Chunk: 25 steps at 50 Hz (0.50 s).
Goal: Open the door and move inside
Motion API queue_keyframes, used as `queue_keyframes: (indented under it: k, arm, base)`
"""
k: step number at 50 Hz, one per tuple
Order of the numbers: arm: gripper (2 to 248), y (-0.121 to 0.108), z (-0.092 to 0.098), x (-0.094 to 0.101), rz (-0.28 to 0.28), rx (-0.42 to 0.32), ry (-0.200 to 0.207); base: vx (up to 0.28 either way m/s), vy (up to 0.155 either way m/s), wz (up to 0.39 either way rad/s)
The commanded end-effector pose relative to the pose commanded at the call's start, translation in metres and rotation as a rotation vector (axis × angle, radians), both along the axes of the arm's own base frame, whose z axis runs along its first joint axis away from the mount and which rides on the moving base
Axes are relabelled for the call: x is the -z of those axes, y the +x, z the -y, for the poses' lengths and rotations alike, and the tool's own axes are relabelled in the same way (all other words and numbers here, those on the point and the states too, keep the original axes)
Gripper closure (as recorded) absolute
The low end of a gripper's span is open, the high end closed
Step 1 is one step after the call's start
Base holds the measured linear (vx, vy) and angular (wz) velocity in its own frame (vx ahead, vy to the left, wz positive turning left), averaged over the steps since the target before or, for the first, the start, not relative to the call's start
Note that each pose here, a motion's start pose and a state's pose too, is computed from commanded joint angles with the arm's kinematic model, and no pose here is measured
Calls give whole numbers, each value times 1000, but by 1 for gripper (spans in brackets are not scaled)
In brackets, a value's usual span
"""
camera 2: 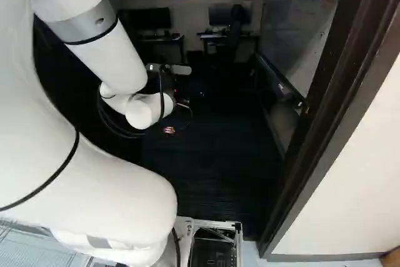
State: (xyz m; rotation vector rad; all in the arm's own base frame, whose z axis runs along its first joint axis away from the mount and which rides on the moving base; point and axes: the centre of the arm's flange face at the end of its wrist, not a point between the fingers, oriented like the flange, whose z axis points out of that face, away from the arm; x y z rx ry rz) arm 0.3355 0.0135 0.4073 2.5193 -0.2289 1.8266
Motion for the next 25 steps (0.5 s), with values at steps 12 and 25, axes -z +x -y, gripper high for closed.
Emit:
queue_keyframes:
  k: [12,25]
  arm:
    - [3,0,0,0,0,0,0]
    - [3,0,0,0,0,0,0]
  base:
    - [129,1,-7]
    - [138,-1,-8]
